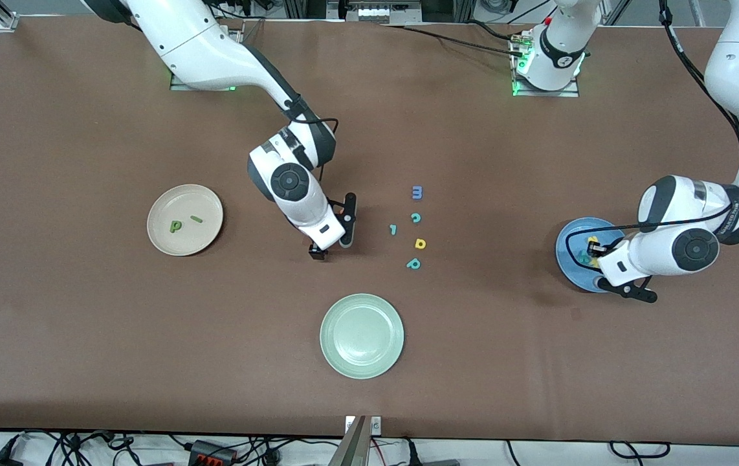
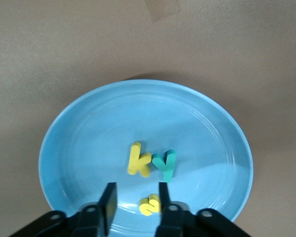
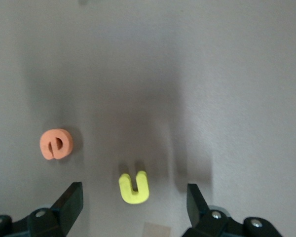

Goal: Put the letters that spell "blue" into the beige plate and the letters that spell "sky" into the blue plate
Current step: 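Drop the k into the blue plate while the right gripper grasps the yellow u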

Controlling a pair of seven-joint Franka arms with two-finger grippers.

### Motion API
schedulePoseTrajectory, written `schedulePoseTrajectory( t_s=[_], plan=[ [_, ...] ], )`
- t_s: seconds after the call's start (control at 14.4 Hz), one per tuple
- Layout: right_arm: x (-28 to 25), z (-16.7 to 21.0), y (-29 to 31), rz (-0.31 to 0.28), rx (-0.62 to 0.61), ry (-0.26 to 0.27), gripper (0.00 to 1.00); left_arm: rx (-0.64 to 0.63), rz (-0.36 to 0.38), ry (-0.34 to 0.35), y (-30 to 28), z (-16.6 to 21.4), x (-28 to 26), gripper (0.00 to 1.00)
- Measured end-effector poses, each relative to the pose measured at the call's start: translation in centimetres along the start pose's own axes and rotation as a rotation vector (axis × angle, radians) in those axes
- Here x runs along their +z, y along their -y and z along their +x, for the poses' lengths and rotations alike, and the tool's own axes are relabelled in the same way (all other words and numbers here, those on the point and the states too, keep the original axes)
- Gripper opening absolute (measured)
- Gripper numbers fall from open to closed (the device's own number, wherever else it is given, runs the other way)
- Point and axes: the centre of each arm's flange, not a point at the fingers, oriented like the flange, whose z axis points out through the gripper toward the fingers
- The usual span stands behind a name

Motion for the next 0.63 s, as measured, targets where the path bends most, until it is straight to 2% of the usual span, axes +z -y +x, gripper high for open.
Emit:
schedulePoseTrajectory(
  t_s=[0.35, 0.42, 0.63],
  plan=[
    [0.7, -0.3, 0.0, -0.019, -0.045, 0.040, 0.86, 0.004, 0.009, -0.023, -0.4, 1.1, -3.5, 0.94],
    [0.9, -0.4, 0.0, -0.021, -0.048, 0.045, 0.84, 0.010, 0.011, -0.018, -0.8, 1.4, -5.0, 1.00],
    [0.9, -0.4, 0.1, -0.021, -0.051, 0.046, 0.79, 0.015, 0.018, -0.013, -1.6, 1.7, -9.7, 1.00]
  ],
)
